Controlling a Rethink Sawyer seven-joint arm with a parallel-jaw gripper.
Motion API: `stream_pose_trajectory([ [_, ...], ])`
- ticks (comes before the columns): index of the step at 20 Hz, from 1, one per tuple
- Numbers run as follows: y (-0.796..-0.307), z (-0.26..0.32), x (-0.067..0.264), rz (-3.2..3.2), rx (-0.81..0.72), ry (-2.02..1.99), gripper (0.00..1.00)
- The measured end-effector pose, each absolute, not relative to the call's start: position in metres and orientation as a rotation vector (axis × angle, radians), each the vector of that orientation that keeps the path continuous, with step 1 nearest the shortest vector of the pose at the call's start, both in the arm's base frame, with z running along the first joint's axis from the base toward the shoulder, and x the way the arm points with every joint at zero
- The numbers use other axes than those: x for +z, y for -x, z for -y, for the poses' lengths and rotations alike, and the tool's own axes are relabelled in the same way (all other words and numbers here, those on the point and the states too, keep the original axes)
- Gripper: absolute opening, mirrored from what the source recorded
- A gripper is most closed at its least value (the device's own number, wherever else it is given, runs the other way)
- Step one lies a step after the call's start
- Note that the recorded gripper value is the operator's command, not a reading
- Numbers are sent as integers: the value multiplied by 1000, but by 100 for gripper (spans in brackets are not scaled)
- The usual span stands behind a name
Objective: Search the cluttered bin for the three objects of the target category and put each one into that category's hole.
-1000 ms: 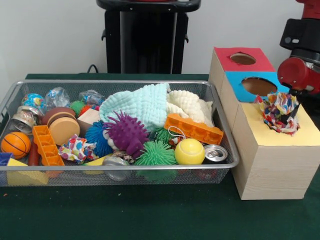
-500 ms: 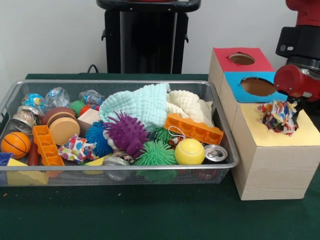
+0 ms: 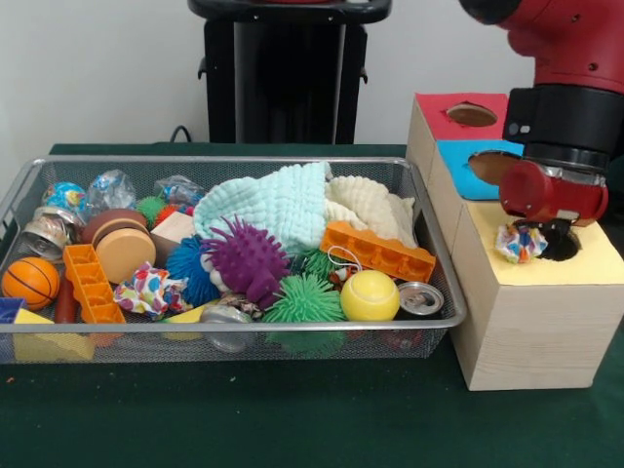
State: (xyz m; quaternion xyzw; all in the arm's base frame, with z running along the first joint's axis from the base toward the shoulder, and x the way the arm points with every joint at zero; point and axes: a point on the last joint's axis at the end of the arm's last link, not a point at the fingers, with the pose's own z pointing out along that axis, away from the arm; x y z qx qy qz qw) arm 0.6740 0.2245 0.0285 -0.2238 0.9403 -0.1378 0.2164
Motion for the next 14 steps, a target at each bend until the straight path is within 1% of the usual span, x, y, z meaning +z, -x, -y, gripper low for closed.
stream_pose_trajectory([
  [8, -679, -215, 25, -2600, -319, 580, 0],
  [14, -678, -215, 25, -2585, -316, 592, 0],
])
